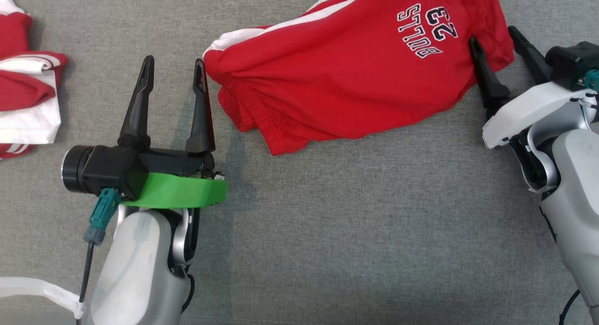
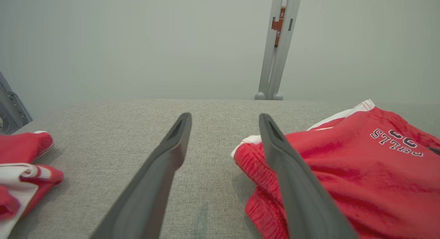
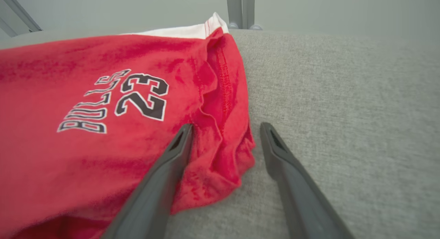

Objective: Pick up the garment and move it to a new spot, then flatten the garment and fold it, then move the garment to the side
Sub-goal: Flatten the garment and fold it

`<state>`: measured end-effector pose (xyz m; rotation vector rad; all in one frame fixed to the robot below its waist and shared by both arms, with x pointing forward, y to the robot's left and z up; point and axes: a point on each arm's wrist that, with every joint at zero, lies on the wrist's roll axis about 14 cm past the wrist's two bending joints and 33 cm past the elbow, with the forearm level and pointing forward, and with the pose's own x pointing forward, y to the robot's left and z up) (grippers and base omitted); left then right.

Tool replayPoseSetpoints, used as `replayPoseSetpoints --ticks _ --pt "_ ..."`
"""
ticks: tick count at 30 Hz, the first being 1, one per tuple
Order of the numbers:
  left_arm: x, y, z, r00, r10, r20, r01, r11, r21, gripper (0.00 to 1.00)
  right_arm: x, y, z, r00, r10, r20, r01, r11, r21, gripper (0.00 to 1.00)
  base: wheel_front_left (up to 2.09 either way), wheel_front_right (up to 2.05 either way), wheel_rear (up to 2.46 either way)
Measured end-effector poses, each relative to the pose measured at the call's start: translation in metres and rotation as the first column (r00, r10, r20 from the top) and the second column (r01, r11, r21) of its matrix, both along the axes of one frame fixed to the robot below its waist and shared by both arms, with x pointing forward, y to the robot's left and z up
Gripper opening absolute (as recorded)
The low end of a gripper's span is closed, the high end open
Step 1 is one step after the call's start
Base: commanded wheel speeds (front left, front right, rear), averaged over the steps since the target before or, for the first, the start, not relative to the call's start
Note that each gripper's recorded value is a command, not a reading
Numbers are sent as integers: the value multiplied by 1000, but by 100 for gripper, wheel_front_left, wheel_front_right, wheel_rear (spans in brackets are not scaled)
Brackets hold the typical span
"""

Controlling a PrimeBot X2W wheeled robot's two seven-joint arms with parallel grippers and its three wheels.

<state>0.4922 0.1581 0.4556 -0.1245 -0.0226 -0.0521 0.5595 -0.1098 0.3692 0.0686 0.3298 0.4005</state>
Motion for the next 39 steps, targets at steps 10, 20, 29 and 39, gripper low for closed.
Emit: replayPoseSetpoints --ticks 10,20,29,39 --pt "-10 -6 -1 1000 -18 -16 18 1000 -2 100 -23 -5 12 998 -63 -1 62 992 105 0 0 0 0" --pt "-29 -15 10 999 -44 -13 44 999 5 100 -94 -73 9 962 -266 -57 270 957 105 0 0 0 0" --pt "-45 -20 31 998 -55 19 55 998 -4 100 -129 -106 35 929 -367 -35 369 924 104 0 0 0 0" --pt "-54 -10 42 999 -12 36 13 1000 -17 100 -88 -6 123 978 -86 189 59 988 143 0 0 0 0"
